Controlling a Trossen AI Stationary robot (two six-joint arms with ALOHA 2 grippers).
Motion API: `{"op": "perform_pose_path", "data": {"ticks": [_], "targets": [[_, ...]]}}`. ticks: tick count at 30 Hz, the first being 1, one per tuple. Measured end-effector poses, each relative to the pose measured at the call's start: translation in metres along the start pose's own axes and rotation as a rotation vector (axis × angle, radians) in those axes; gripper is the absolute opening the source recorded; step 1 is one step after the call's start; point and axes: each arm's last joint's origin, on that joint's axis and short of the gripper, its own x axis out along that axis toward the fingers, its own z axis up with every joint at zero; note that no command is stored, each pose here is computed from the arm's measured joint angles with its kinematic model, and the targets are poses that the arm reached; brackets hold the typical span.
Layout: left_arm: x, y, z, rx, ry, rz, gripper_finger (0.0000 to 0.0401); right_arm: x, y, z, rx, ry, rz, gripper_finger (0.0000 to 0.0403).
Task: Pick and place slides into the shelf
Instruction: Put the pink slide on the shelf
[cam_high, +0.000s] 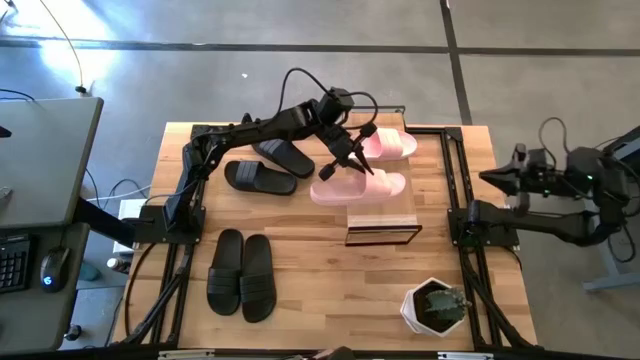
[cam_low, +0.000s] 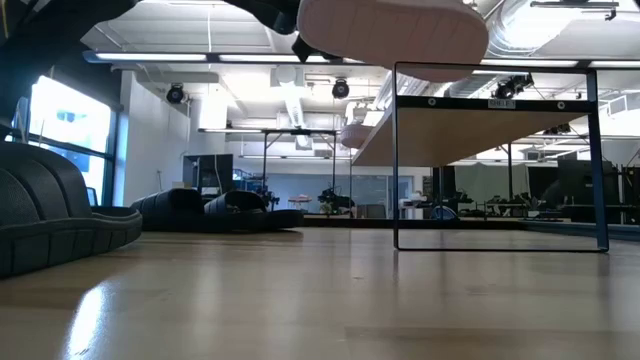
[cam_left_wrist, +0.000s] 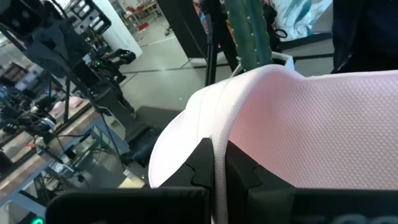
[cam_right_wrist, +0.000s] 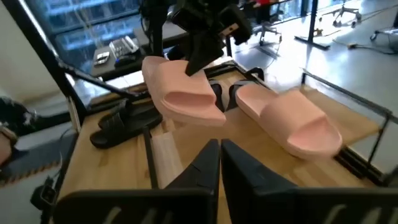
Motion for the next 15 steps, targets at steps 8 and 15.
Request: {"op": "perform_pose_path", "data": {"ticks": [8,15], "targets": [[0.011,-0.002,-0.01,0.028,0.028,0.002,0.0,0.004,-0.004,-0.044,0.016,-0.012,-0.073,0.0001],[0.029,-0.007,-0.034,0.15,0.208,0.053,0.0,0.023,-0.006,-0.054,-0.023,0.036,-0.092,0.0]]}}
